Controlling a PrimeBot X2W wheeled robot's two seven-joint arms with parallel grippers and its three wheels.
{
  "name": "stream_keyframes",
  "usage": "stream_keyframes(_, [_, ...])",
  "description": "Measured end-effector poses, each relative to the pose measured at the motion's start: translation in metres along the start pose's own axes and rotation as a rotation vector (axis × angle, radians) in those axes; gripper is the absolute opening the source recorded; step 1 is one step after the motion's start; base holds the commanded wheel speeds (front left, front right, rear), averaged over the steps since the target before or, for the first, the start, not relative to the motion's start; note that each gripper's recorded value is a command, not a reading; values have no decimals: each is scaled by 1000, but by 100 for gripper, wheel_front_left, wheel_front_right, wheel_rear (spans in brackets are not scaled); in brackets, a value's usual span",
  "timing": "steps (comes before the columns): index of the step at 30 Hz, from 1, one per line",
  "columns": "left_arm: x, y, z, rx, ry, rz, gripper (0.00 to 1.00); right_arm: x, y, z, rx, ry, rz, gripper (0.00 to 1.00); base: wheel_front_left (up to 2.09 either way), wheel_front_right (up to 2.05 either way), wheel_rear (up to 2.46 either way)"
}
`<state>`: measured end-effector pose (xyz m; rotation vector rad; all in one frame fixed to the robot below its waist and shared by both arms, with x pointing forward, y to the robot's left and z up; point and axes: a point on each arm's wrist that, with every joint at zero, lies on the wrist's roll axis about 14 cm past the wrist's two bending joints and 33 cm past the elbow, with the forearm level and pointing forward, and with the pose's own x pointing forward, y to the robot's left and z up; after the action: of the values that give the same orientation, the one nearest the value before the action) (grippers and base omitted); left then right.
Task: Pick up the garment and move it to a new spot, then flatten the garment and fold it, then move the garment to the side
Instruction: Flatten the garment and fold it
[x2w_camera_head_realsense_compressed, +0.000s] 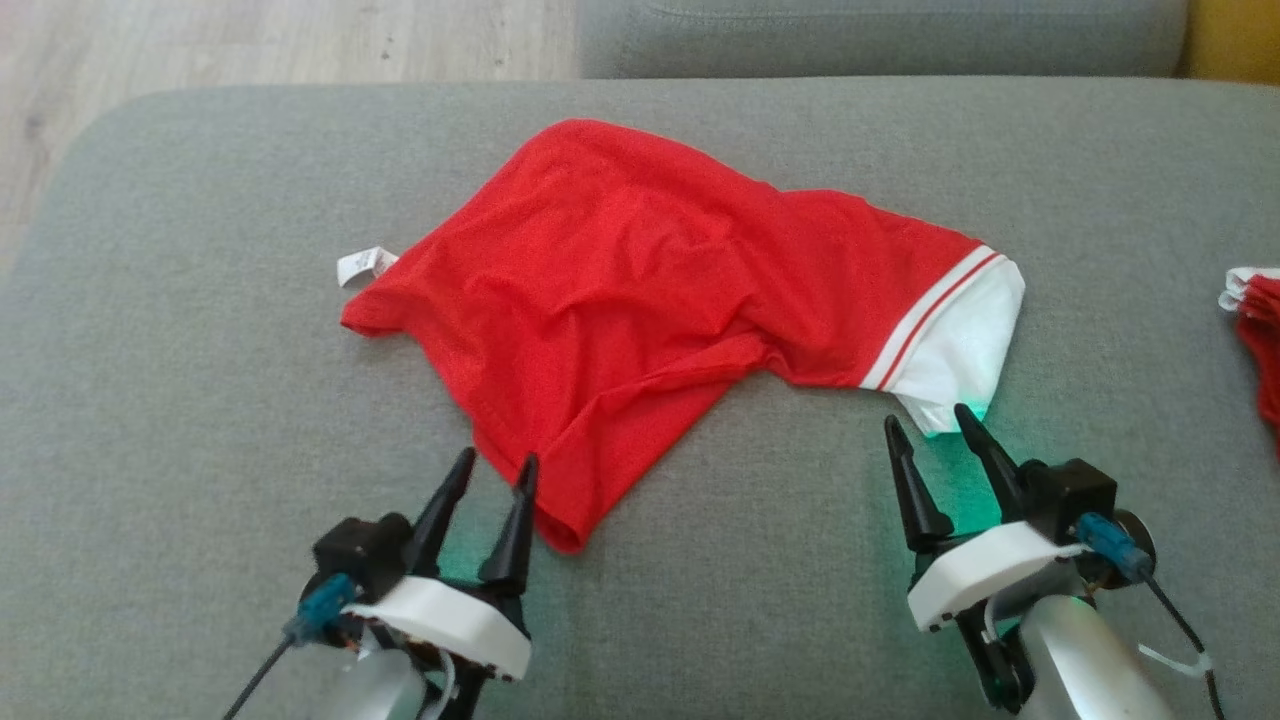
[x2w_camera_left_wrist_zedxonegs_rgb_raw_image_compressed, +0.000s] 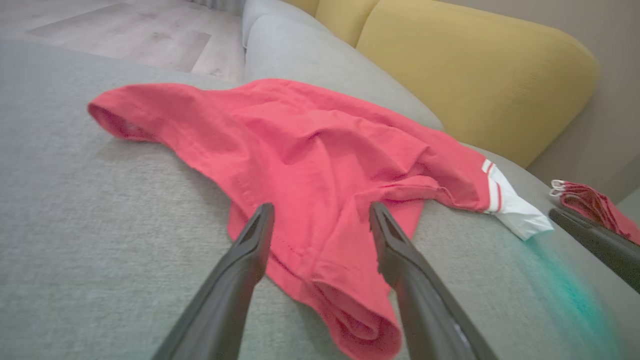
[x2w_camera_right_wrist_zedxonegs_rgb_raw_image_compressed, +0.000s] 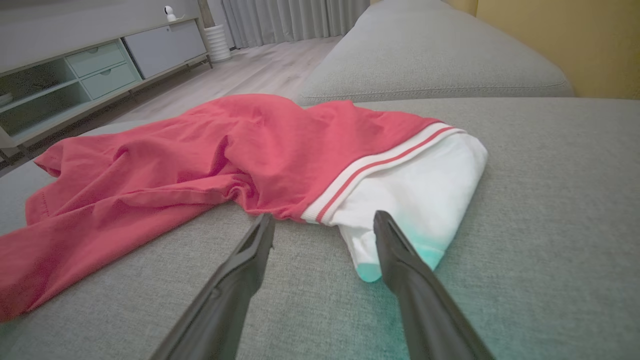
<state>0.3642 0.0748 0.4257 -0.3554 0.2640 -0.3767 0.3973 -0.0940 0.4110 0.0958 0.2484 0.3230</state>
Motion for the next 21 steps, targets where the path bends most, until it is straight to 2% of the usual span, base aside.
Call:
stream_keyframes(2, [3, 13, -3, -28, 4, 50, 100, -1, -2, -4, 3, 11, -5, 100, 0, 0, 0])
stream_keyframes(10, [21, 9, -15, -54, 68, 28, 100, -4, -11, -14, 13, 37, -32, 100, 0, 0, 0])
stream_keyframes(18, [19, 6, -41, -82, 155, 21, 100, -4, -14, -19, 17, 50, -39, 100, 0, 0, 0])
stream_keyframes(19, [21, 4, -40, -82, 152, 15, 83, -4, -14, -19, 17, 51, -38, 100, 0, 0, 0])
stream_keyframes(20, [22, 3, -37, -78, 146, 8, 55, -4, -13, -19, 17, 51, -36, 100, 0, 0, 0])
stream_keyframes(21, [24, 2, -34, -72, 141, 2, 38, -3, -13, -19, 17, 51, -35, 100, 0, 0, 0])
